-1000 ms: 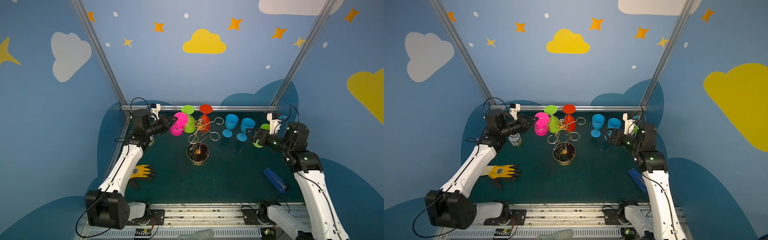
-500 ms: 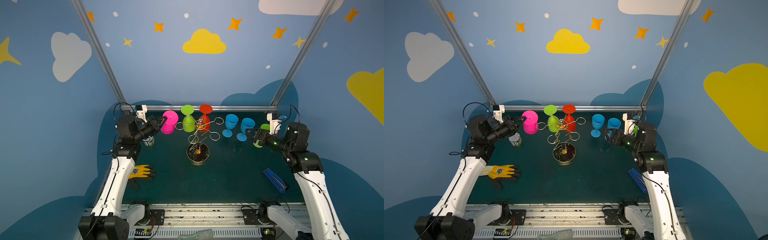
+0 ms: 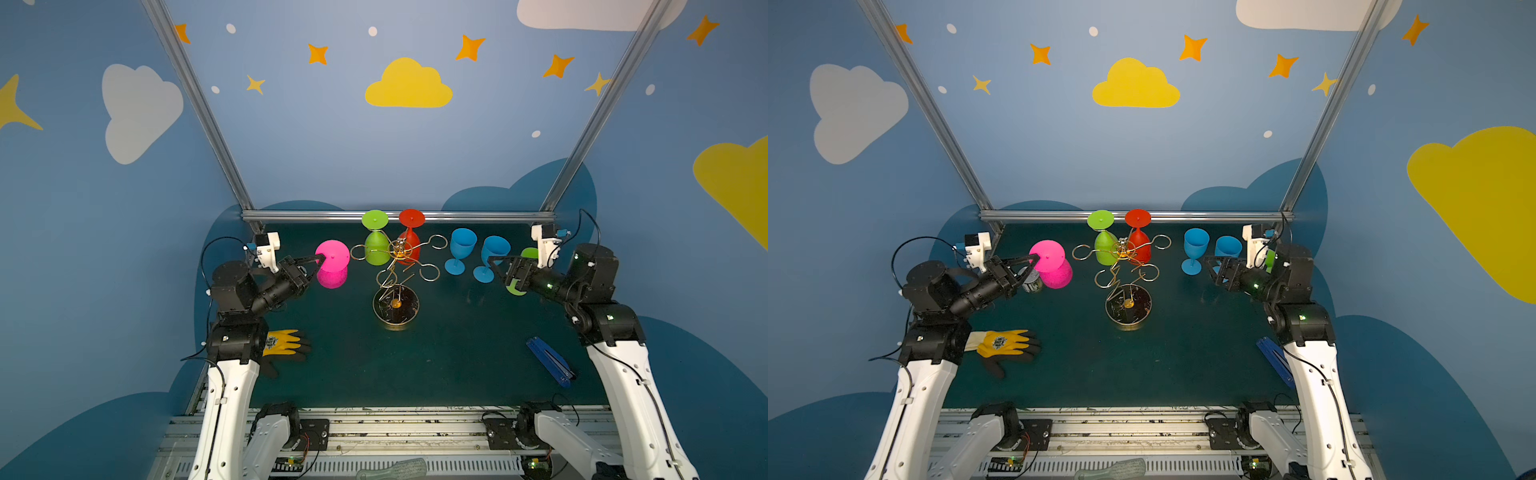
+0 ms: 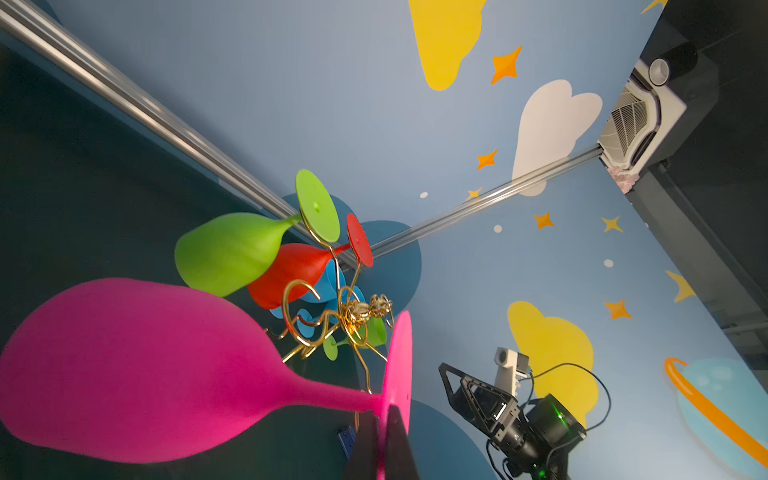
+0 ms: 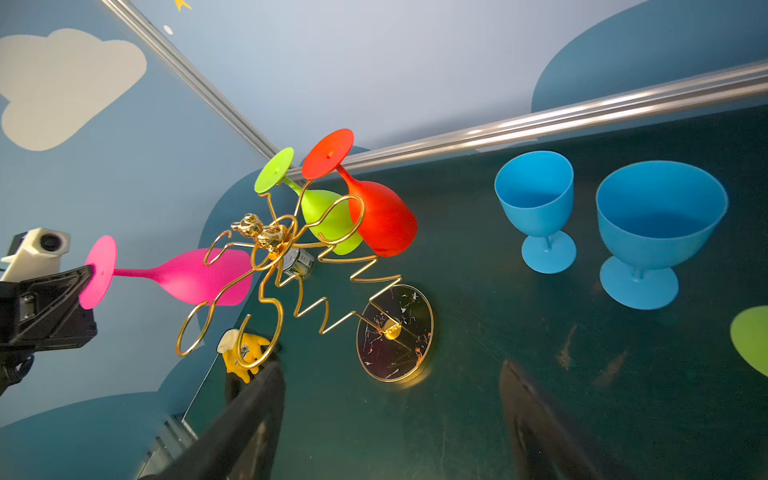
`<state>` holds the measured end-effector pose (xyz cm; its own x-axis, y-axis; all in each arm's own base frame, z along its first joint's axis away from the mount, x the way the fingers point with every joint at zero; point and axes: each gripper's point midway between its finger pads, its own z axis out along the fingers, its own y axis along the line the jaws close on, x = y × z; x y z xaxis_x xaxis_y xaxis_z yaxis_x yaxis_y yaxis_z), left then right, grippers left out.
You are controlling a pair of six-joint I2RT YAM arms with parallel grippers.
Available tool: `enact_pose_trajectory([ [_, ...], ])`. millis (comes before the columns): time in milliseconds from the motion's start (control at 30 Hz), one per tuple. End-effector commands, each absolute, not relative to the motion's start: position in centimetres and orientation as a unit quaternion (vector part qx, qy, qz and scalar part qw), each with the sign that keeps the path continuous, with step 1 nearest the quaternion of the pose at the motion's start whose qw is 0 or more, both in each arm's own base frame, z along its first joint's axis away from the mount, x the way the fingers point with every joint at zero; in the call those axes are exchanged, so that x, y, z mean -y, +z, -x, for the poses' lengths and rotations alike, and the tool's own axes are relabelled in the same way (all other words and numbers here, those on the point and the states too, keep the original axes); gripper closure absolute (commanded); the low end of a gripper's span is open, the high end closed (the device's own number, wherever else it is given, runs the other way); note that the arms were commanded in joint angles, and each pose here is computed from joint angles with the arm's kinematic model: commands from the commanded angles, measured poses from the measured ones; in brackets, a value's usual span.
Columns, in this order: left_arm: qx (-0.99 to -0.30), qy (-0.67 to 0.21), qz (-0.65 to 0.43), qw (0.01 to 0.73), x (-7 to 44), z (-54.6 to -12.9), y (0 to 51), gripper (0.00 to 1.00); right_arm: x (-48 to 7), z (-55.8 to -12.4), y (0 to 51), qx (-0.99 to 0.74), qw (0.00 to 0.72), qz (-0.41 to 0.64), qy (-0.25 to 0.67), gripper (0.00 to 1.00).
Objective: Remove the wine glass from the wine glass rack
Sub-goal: 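Draw the held magenta glass back toward the robot with the left gripper, then reach the right gripper to the magenta glass stem held by the left gripper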
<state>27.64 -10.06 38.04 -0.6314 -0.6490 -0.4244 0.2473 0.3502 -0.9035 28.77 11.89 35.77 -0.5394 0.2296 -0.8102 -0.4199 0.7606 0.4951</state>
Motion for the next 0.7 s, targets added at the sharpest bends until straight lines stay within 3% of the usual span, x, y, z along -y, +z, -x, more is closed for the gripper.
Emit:
enact_pose_trajectory([
  [0,-0.708,-0.584,0.109,0.383,11.3,-25.2,39.7,0.96,-13.1,-28.1,36.8,-0.786,0.49,0.088,0.368,0.2],
  [267,-0.707,-0.6,0.09,0.362,12.1,-23.1,40.5,0.96,-14.9,-26.2,37.6,-0.765,0.498,0.147,0.381,0.2],
  [667,-0.697,-0.65,0.026,0.303,14.1,-20.4,42.7,0.96,-22.1,-17.9,40.7,-0.634,0.518,0.393,0.418,0.2],
])
